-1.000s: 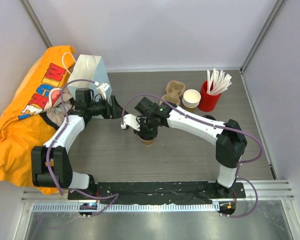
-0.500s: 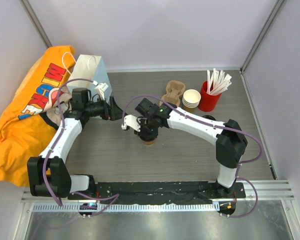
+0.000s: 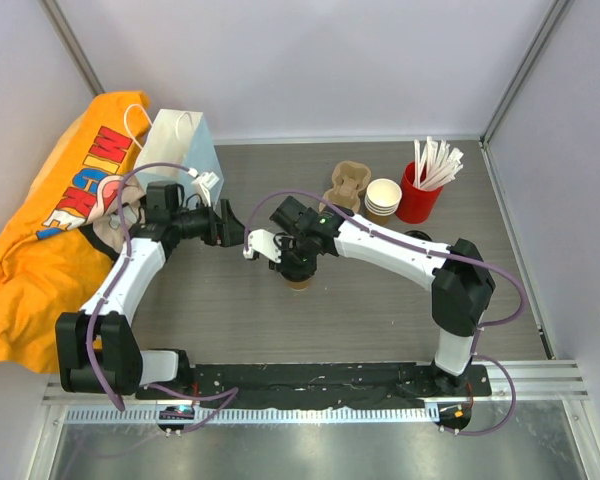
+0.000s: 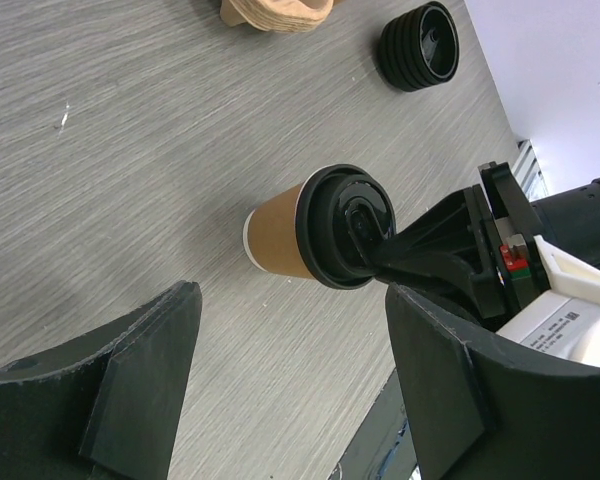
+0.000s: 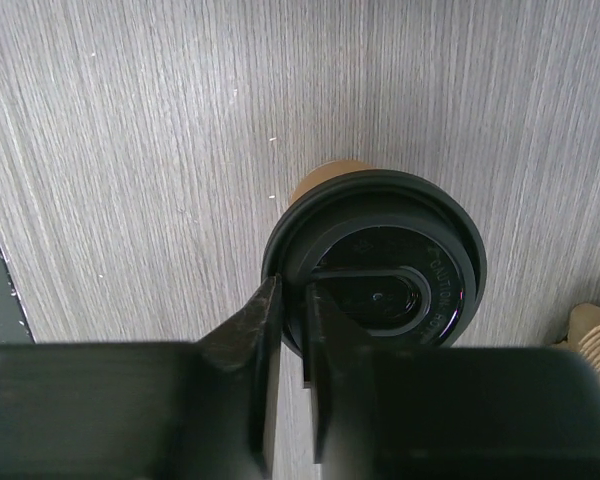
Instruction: Pack the takeout coffee
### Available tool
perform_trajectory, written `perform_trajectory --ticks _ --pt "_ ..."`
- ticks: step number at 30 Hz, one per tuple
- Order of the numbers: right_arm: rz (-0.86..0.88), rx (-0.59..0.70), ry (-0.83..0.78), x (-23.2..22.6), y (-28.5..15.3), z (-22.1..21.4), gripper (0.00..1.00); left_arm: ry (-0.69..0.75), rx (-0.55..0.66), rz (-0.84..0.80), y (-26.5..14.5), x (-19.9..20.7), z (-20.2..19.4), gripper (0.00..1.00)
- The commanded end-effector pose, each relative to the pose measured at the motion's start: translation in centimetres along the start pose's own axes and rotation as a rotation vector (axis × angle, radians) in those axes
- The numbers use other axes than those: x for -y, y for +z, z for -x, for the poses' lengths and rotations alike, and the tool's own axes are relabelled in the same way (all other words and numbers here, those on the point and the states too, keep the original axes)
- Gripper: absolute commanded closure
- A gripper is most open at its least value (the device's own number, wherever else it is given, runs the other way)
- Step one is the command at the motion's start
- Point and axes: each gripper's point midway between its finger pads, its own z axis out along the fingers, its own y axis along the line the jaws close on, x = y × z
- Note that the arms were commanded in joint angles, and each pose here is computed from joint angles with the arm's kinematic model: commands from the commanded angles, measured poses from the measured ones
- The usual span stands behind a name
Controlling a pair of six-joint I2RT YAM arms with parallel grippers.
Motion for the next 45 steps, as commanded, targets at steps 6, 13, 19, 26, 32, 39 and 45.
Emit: perform_trajectory --ticks 6,13,19,26,32,39,45 --pt "-0.048 0.058 -0.016 0.9 -2.1 2.2 0.64 0.017 0.005 -0.024 -0.1 0.3 0.0 0.21" --pt "-0.077 0.095 -0.033 1.4 -3.6 3.3 0.57 0.016 0.003 -0.025 0.0 0.2 0.0 0.21" --pt "-0.111 0.134 -0.046 1.8 -5.8 4.5 0.51 0.006 -0.006 -0.037 0.2 0.2 -0.4 0.21" --pt "-0.11 0.229 0.057 2.8 -9.6 4.1 0.35 0.0 -0.043 -0.074 1.0 1.0 -1.6 0.21" --pt "-0.01 0.337 0.289 4.5 -11.2 0.3 0.29 0.014 -0.121 -0.082 3.4 1.8 -3.3 0.21" --pt "0.178 0.437 0.505 4.5 -10.2 -1.8 0.25 -0.051 -0.226 -0.107 6.3 1.4 -4.0 0.22" --pt "0.278 0.482 0.592 4.6 -9.3 -2.1 0.2 -0.055 -0.247 -0.123 7.9 1.9 -3.4 0.22"
